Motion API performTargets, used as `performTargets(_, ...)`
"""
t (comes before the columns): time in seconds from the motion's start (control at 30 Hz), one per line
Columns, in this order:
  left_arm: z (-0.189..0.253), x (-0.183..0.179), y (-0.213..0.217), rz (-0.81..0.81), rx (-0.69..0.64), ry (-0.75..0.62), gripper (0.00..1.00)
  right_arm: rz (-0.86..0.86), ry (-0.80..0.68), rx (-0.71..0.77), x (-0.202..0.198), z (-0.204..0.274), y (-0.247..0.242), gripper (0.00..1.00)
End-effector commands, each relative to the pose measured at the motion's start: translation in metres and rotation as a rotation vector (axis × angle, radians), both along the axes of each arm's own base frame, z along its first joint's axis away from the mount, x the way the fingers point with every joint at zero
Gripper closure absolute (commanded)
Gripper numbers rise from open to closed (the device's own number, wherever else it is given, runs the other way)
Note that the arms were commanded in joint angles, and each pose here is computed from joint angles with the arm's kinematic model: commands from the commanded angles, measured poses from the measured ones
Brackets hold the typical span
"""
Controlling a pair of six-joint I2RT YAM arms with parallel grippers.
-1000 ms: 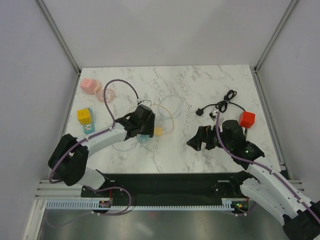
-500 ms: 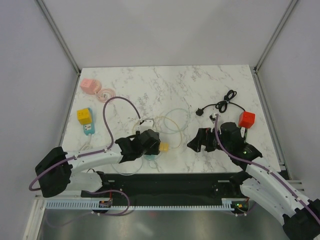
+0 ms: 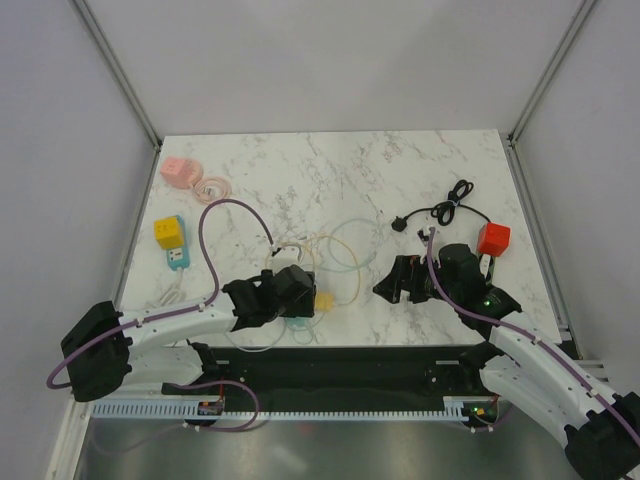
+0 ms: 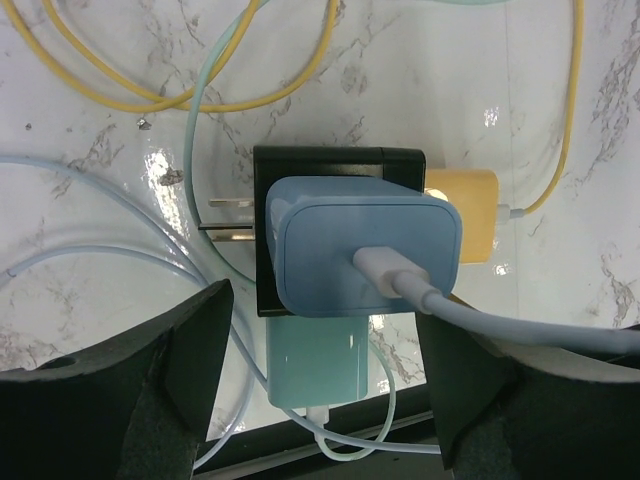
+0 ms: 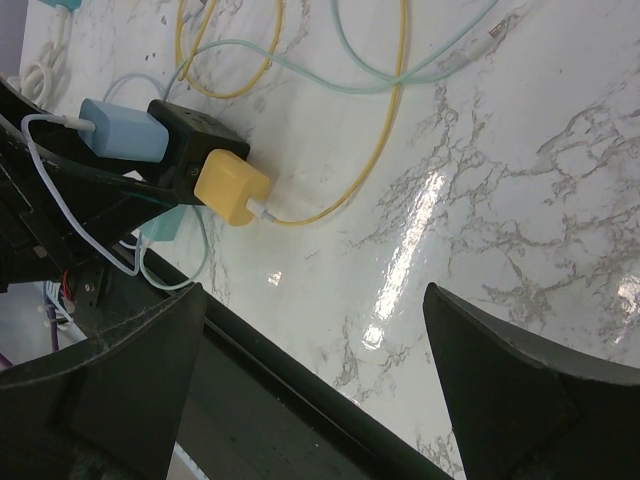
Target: Pull the plug off the socket
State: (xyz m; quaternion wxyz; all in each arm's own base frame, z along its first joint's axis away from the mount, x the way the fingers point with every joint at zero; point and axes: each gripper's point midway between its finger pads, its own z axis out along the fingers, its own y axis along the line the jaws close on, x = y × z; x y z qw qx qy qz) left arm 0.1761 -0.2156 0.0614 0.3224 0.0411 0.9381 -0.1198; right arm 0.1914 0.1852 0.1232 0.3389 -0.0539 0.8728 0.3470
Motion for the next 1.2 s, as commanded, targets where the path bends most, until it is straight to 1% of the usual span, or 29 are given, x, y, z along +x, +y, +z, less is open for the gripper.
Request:
performTargets(0.0,0.006,-0.001,-0.002,0.022,-0.020,0.000,0.20,-0.003,-0.019,0.020,0.003,0.003,0.002,0.02)
performTargets(0.2,0.014,-0.005,0.001,0.042,-0.054,0.007,0.20,0.004,-0.021,0.016,0.003,0.002,0.002,0.02)
performTargets(0.4,0.033,-0.014,0.006,0.030,-0.136,-0.009,0.21,0.009,-0.021,0.012,0.005,0.002,0.004,0.02)
performTargets(0.5,0.035,-0.024,0.012,0.019,-0.154,0.015,0.21,0.016,-0.020,0.009,0.005,0.001,0.004,0.02)
performTargets(0.57,0.039,-0.028,0.017,0.033,-0.168,0.020,0.22,0.018,-0.018,0.009,0.006,0.001,0.005,0.02)
performTargets(0.6,0.035,-0.034,0.026,0.057,-0.152,0.047,0.22,0.021,-0.016,0.011,0.005,0.000,0.006,0.02)
performTargets(0.7,0.034,-0.042,0.044,0.141,-0.148,0.083,0.24,0.031,-0.014,0.019,0.004,-0.003,0.007,0.02)
performTargets(0.77,0.040,-0.044,0.051,0.173,-0.155,0.082,0.28,0.050,-0.018,0.034,0.004,-0.004,0.011,0.02)
performTargets(0.87,0.055,-0.044,0.057,0.191,-0.198,0.048,0.33,0.097,-0.023,0.073,0.001,-0.001,0.020,0.02)
performTargets(0.9,0.062,-0.043,0.059,0.196,-0.224,0.031,0.34,0.111,-0.028,0.079,0.001,0.000,0.022,0.02)
performTargets(0.97,0.069,-0.042,0.065,0.210,-0.237,0.003,0.37,0.140,-0.046,0.078,0.001,0.003,0.028,0.02)
performTargets(1.07,0.078,-0.038,0.068,0.239,-0.271,-0.030,0.44,0.171,-0.098,0.046,0.008,0.011,0.035,0.06)
performTargets(1.1,0.077,-0.035,0.070,0.265,-0.274,-0.043,0.48,0.180,-0.113,0.034,0.010,0.013,0.038,0.12)
performTargets(1.13,0.078,-0.032,0.071,0.276,-0.272,-0.052,0.49,0.184,-0.106,0.017,0.013,0.010,0.041,0.16)
performTargets(1.17,0.078,-0.029,0.073,0.286,-0.260,-0.066,0.49,0.211,-0.136,0.020,0.014,0.023,0.051,0.20)
